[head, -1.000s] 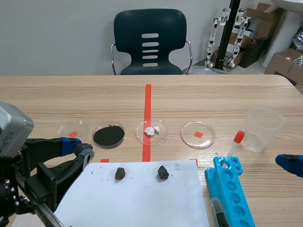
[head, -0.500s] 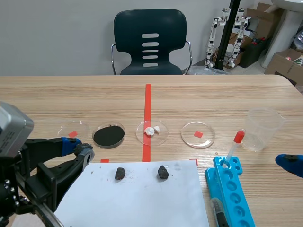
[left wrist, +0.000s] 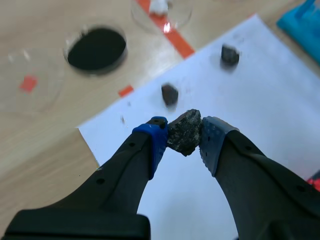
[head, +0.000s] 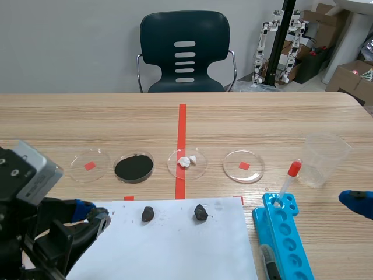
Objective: Rub the mineral on the streak plate below the first streak
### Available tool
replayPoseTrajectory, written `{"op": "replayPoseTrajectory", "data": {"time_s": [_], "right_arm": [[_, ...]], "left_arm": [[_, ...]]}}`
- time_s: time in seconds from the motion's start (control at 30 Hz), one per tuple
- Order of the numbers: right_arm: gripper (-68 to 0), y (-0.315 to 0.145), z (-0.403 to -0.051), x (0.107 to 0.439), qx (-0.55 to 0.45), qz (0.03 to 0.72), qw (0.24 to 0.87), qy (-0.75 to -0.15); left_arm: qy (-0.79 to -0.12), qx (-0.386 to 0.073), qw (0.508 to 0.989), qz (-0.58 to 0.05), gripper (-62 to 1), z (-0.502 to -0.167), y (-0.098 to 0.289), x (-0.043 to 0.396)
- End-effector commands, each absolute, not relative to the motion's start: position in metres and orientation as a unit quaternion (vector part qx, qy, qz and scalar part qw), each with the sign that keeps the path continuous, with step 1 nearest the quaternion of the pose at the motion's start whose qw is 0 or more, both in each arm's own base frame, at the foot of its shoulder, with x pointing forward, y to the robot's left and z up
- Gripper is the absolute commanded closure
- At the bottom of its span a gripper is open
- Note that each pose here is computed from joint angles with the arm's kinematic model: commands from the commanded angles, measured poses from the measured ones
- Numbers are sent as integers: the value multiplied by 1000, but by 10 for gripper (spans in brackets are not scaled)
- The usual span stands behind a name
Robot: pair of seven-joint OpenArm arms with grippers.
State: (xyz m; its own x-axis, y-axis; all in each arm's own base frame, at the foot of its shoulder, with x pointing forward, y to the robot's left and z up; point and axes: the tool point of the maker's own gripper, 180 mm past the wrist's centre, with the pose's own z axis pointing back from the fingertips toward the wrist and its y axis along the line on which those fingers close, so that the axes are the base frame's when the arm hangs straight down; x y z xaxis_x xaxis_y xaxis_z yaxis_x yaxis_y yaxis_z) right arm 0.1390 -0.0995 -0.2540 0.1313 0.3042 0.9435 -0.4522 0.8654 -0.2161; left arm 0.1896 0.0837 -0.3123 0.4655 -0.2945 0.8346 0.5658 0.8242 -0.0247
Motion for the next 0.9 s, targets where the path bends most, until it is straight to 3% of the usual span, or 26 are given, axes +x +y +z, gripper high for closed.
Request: {"op": "replayPoseTrajectory", "data": {"time_s": [0.0, 0.3, 0.57, 0.87], "right_arm": [[-679, -97, -242, 145, 63, 251, 735, -627], [-679, -97, -242, 145, 63, 251, 735, -627], [-679, -97, -242, 145, 63, 251, 735, -627], [-679, -97, -242, 145, 63, 251, 735, -627]], "left_arm": [[-445, -148, 851, -237, -85, -310, 86, 193], [-309, -24, 944, -109, -85, -355, 149, 174], [-224, 1, 974, -42, -85, -373, 167, 150], [-150, 19, 988, -21, -85, -390, 181, 138]]}}
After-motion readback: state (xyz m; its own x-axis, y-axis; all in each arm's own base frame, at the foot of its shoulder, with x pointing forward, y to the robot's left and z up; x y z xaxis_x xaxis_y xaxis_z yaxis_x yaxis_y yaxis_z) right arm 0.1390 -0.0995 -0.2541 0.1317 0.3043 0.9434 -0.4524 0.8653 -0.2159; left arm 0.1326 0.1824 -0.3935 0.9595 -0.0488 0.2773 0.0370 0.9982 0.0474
